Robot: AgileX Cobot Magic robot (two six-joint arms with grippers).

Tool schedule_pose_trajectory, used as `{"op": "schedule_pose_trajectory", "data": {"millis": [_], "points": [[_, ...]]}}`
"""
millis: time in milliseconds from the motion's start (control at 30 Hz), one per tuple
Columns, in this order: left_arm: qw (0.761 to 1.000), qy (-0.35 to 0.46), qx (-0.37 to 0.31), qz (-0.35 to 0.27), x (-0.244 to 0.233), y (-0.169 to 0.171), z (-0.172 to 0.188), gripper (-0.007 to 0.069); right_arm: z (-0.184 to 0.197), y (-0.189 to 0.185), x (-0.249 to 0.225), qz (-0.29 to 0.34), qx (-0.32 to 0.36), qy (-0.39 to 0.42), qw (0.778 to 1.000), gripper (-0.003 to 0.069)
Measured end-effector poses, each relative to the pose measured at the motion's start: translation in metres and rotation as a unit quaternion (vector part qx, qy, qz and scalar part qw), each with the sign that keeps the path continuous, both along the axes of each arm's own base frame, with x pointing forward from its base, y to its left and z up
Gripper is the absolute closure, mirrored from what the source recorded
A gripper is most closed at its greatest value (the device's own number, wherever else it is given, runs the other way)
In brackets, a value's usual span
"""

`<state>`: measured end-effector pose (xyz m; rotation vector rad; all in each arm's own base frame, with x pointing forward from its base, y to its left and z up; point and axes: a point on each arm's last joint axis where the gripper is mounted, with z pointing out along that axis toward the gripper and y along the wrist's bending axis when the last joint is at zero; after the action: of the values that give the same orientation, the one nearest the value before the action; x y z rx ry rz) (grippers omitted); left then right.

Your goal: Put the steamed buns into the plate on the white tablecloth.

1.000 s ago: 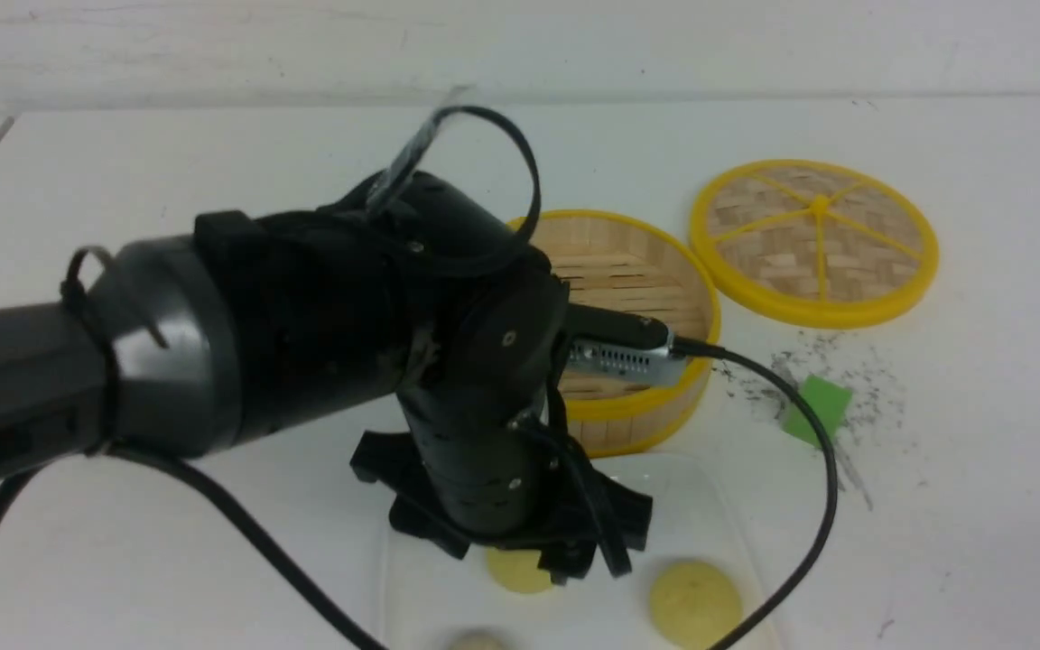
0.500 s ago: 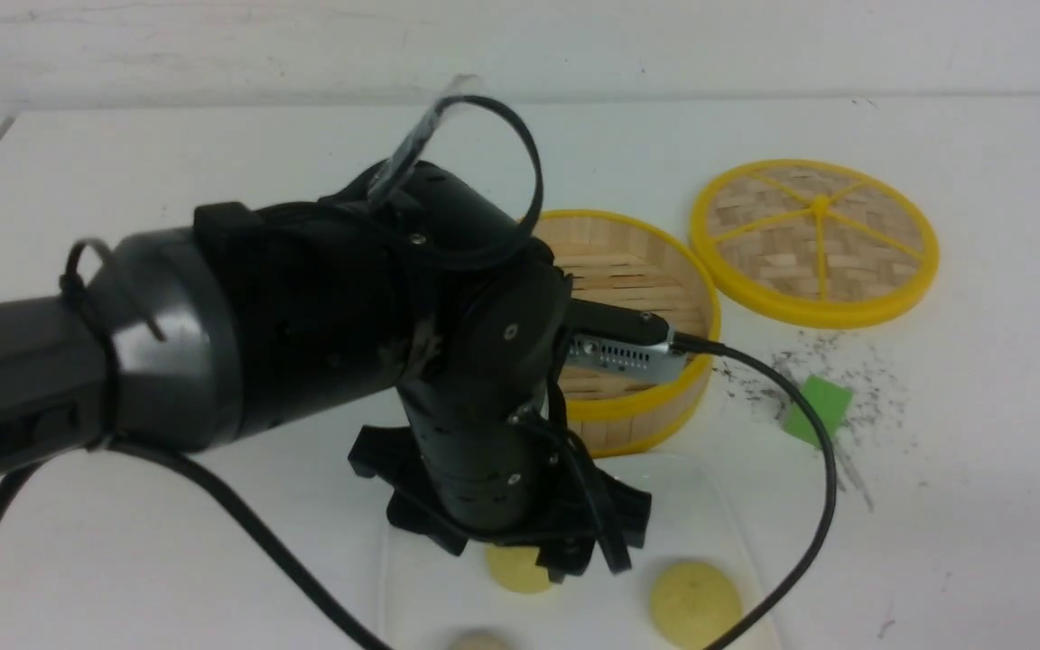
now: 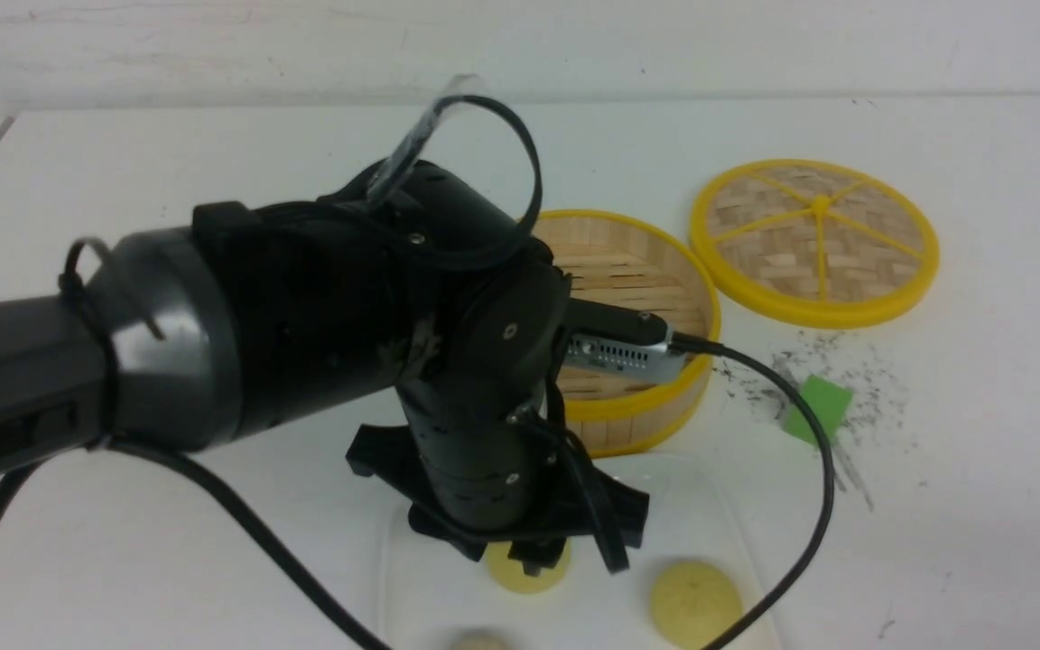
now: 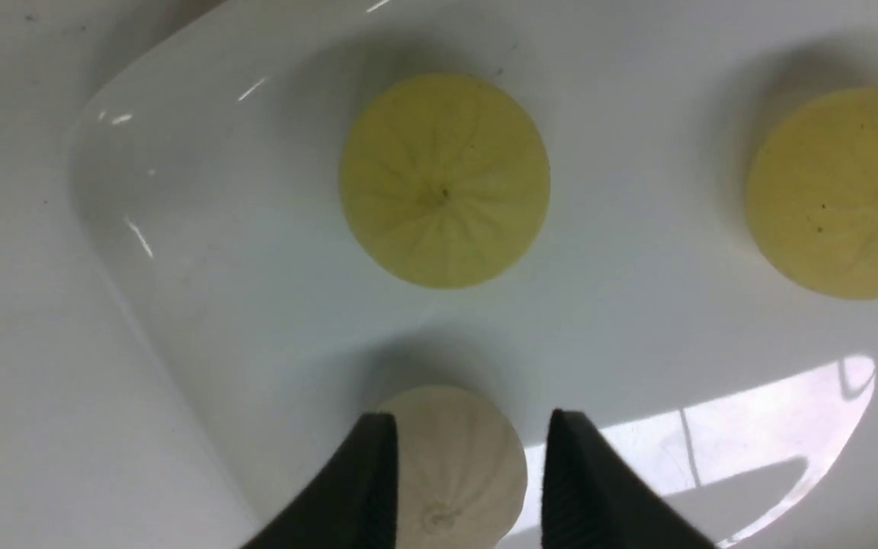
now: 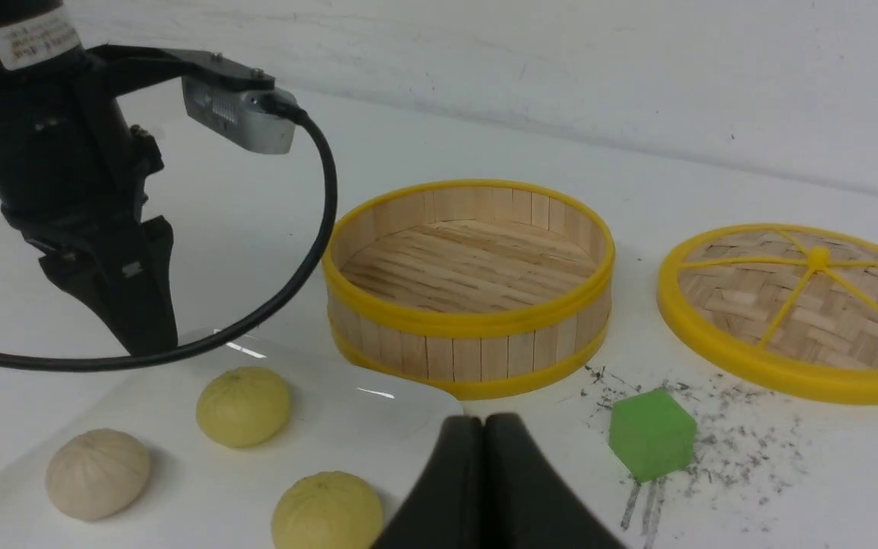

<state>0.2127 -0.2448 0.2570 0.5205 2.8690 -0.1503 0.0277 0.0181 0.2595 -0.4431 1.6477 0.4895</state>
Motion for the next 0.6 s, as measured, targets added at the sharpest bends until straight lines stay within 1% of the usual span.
{"op": "schedule_pose_trajectory", "data": {"millis": [67,100,133,167,233,267,600], "points": [[1.0,-0.001,0.001,-0.001,0.0001,0.0002,0.0,0.0456,0.0,0.0,0.0,0.0,0.0,0.0,1.0,0.0659],[1.0,-0.002,0.003,-0.002,0.0003,0.0005,0.0,0.0508,0.0,0.0,0.0,0.0,0.0,0.0,1.0,0.0659],[1.0,-0.002,0.004,-0.003,0.0003,0.0006,0.0,0.0517,0.0,0.0,0.0,0.0,0.0,0.0,1.0,0.0659],[1.0,-0.004,0.01,-0.004,0.0006,0.0016,-0.0001,0.0579,0.0,0.0,0.0,0.0,0.0,0.0,1.0,0.0658],[1.0,-0.007,0.017,-0.006,0.001,0.0028,-0.0001,0.0615,0.0,0.0,0.0,0.0,0.0,0.0,1.0,0.0657],[1.0,-0.009,0.021,-0.008,0.0015,0.0034,-0.0001,0.0623,0.0,0.0,0.0,0.0,0.0,0.0,1.0,0.0657],[0.999,-0.015,0.033,-0.009,0.0024,0.0055,-0.0001,0.0623,0.0,0.0,0.0,0.0,0.0,0.0,1.0,0.0648]]}}
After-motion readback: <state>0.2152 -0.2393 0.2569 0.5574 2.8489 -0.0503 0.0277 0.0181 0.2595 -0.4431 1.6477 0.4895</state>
